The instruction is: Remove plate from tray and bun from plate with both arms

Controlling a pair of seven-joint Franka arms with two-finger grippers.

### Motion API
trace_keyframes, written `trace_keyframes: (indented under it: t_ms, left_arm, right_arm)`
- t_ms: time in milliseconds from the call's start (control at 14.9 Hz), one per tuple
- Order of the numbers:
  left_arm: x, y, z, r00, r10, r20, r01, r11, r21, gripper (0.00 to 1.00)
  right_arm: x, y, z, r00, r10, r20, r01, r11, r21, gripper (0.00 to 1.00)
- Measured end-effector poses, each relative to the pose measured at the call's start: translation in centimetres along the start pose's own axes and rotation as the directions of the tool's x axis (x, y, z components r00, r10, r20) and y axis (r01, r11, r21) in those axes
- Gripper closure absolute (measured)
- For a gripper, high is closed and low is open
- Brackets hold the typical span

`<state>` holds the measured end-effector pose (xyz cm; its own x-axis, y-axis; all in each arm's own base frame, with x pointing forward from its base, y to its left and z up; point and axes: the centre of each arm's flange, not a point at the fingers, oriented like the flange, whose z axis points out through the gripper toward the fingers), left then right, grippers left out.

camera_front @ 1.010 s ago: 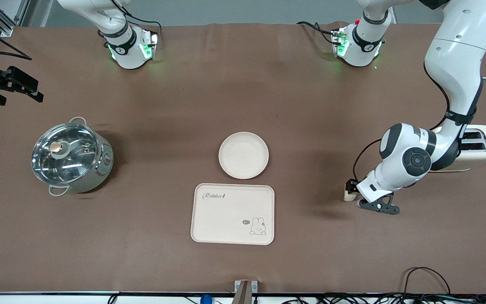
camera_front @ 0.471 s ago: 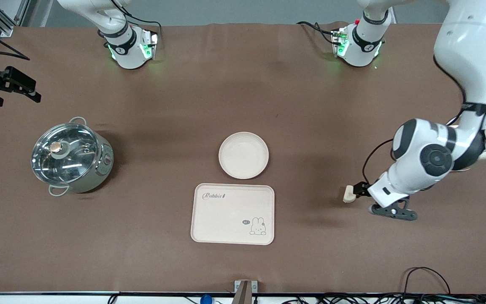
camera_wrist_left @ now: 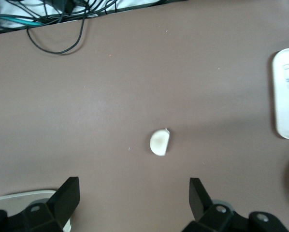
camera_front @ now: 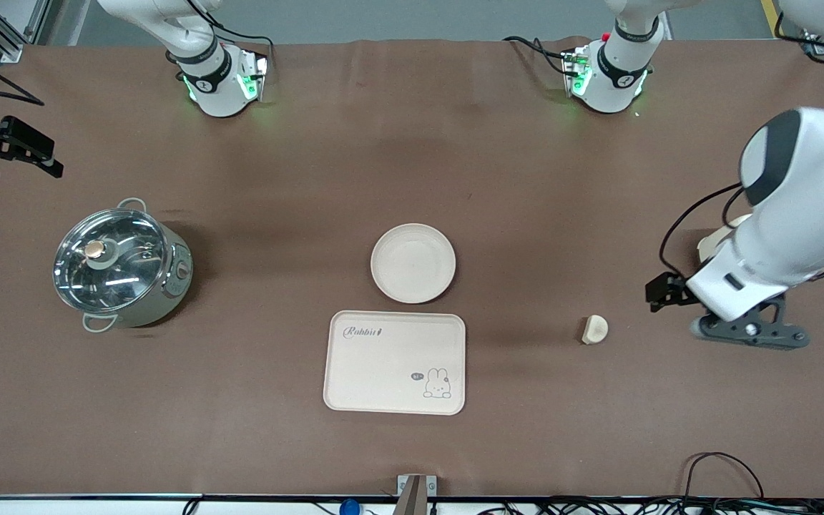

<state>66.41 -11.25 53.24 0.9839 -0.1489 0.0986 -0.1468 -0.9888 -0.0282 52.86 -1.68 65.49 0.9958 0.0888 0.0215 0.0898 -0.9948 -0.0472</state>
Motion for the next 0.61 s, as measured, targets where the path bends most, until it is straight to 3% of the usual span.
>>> trace_keyframes:
  t_ms: [337,606]
  left_arm:
    - [-6.7,-0.1,-12.9,1.000,-0.014,-0.015,0.014,0.999,0.031,0.00]
    - [-10.9,-3.6,-14.1,0.999,-0.045,0.026,0.044,0.999,0.024,0.00]
  right_arm:
    - [0.0,0.0,-0.1,1.000,-0.001,-0.003,0.001,1.000,0.000,0.00]
    - [0.0,-0.1,-0.3,1.000,-0.002,-0.006,0.002,1.000,-0.001,0.00]
